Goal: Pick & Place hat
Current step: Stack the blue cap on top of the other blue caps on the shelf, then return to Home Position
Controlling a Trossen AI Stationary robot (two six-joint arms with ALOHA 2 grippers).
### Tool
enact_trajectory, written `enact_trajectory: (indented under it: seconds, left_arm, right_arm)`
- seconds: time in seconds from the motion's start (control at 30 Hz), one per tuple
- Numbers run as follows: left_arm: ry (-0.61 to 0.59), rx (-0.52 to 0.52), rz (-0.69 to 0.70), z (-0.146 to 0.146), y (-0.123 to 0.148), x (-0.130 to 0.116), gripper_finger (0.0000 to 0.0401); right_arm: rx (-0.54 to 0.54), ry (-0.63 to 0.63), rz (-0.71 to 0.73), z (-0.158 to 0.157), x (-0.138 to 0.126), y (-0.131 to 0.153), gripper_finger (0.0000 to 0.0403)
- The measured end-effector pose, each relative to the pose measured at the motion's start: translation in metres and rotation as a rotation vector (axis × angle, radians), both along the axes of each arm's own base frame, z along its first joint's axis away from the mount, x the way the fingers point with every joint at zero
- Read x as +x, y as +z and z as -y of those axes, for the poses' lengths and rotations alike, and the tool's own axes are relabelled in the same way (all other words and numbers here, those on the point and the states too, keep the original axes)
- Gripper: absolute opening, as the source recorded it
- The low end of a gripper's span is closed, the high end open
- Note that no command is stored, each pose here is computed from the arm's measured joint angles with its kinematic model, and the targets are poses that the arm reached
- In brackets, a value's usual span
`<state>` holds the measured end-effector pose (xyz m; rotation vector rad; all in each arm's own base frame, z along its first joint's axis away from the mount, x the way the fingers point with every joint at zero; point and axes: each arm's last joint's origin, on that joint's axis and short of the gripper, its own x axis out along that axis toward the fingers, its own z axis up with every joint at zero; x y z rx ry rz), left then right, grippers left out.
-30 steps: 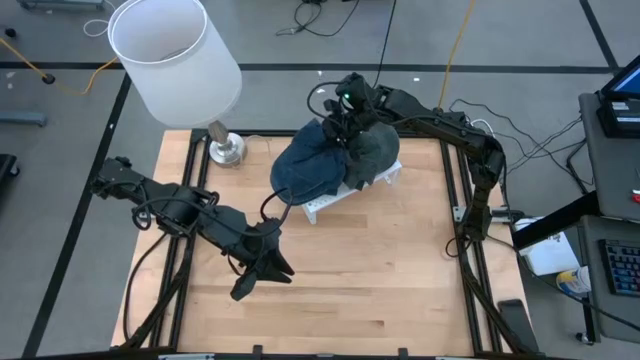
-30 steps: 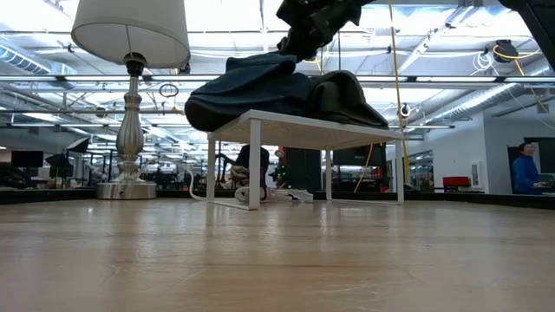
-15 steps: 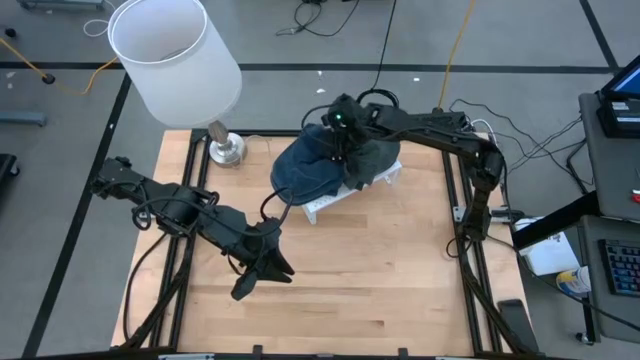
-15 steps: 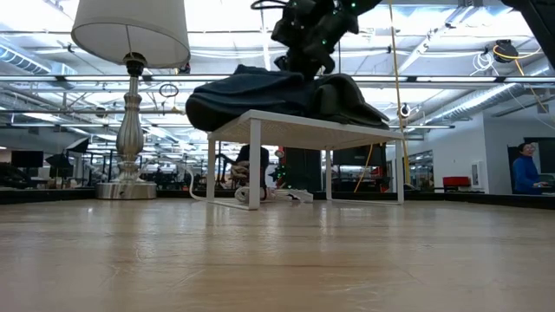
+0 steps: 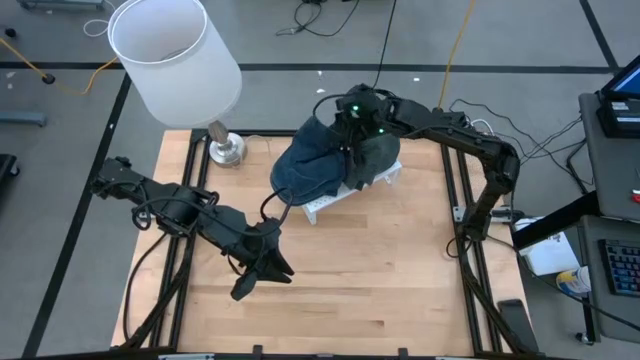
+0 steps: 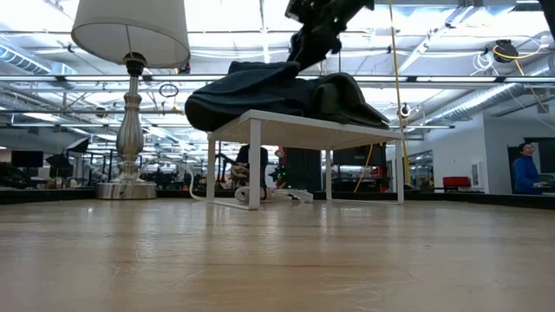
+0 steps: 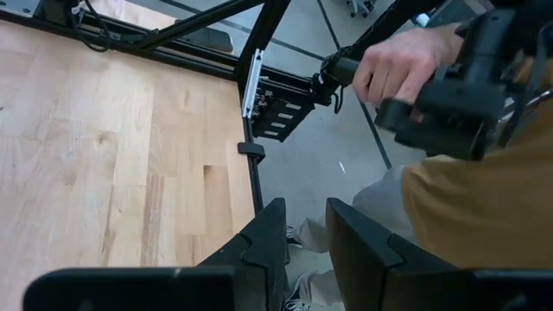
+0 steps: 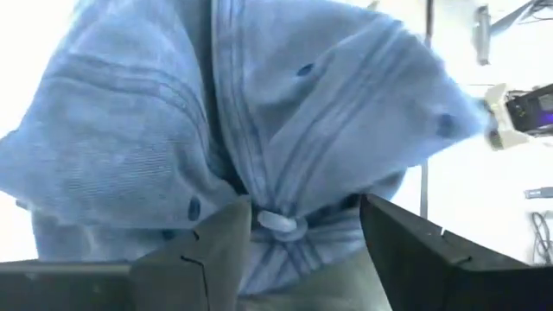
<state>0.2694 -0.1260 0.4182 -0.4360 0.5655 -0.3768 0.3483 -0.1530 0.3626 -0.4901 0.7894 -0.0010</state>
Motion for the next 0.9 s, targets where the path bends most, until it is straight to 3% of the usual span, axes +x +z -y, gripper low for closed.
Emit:
enact_trajectory:
  seconds: [0.23, 0.33, 0.47, 0.7, 0.9]
  left_arm:
    - [0.007, -0.013, -0.008, 0.000, 0.000, 0.000, 0.0088]
    - [0.046, -0.003, -0.009, -0.001, -0.001, 0.000, 0.0088]
    - [0.097, 0.107, 0.041, -0.004, -0.001, 0.001, 0.0088]
    - [0.213, 0.306, 0.122, -0.012, 0.000, 0.005, 0.0088]
    - [0.190, 0.450, 0.149, -0.015, -0.008, 0.008, 0.0088]
  right_arm:
    - [-0.041, -0.126, 0.033, -0.008, -0.025, 0.028, 0.0216]
    - [0.044, -0.225, 0.094, -0.016, -0.040, 0.043, 0.0211]
    - [0.247, -0.314, 0.152, -0.031, -0.057, 0.057, 0.0209]
    - [0.585, -0.219, 0.253, -0.074, -0.086, 0.064, 0.0210]
    - [0.677, -0.081, 0.402, -0.117, -0.105, 0.029, 0.0206]
